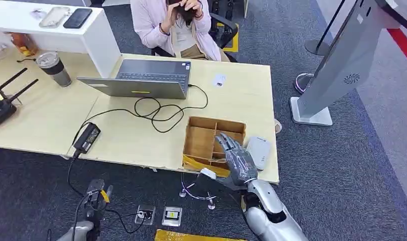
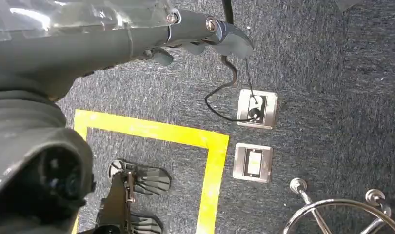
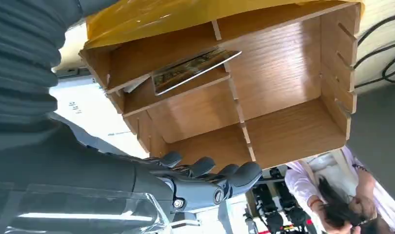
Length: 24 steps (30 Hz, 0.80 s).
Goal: Pass the card to the sensor for recognition and then transmit it.
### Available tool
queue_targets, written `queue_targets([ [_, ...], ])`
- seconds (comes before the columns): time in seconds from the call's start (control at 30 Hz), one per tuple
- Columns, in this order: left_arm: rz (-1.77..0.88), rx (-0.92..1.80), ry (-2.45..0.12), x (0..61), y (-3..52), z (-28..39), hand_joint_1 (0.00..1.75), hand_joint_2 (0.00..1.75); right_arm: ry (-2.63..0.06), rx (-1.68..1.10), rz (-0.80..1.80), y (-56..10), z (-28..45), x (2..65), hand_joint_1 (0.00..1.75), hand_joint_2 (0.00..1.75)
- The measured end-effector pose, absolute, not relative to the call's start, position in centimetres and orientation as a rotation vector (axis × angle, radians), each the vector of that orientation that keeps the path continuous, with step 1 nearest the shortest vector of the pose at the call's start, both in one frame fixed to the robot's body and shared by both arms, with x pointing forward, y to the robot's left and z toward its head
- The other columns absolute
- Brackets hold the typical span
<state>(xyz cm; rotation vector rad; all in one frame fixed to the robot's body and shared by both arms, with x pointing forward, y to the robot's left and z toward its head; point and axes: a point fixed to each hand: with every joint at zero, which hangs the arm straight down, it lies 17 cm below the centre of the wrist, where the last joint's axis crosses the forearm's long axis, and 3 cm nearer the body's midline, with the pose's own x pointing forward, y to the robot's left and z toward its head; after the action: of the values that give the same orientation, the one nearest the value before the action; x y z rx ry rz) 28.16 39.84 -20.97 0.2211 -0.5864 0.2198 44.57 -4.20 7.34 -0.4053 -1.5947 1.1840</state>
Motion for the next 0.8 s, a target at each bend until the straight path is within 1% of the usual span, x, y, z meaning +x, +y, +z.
queue_targets([
  [0.1, 0.217, 0.223, -0.586, 28.1, 39.9, -21.0, 0.0, 0.0, -1.592, -0.405, 1.185, -4.2, 7.2, 44.6, 0.0, 1.75],
  [0.13, 0.217, 0.223, -0.586, 28.1, 39.9, -21.0, 0.0, 0.0, -1.591, -0.405, 1.186, -4.2, 7.1, 44.6, 1.66, 1.75],
  [0.2, 0.217, 0.223, -0.586, 28.1, 39.9, -21.0, 0.0, 0.0, -1.586, -0.406, 1.188, -4.3, 7.0, 44.6, 1.69, 1.75],
  [0.23, 0.218, 0.223, -0.586, 28.1, 39.9, -21.0, 0.0, 0.0, -1.584, -0.406, 1.188, -4.3, 6.9, 44.6, 1.75, 1.75],
  [0.43, 0.217, 0.222, -0.586, 28.1, 39.8, -21.0, 0.0, 0.0, -1.575, -0.404, 1.204, -4.2, 6.3, 44.4, 1.75, 1.75],
  [0.47, 0.218, 0.222, -0.587, 28.2, 39.9, -21.0, 0.0, 0.0, -1.573, -0.403, 1.209, -4.1, 6.2, 44.3, 0.0, 1.75],
  [0.8, 0.229, 0.222, -0.588, 28.2, 40.0, -20.9, 0.0, 0.0, -1.553, -0.408, 1.224, -4.3, 5.3, 44.2, 0.0, 1.75],
])
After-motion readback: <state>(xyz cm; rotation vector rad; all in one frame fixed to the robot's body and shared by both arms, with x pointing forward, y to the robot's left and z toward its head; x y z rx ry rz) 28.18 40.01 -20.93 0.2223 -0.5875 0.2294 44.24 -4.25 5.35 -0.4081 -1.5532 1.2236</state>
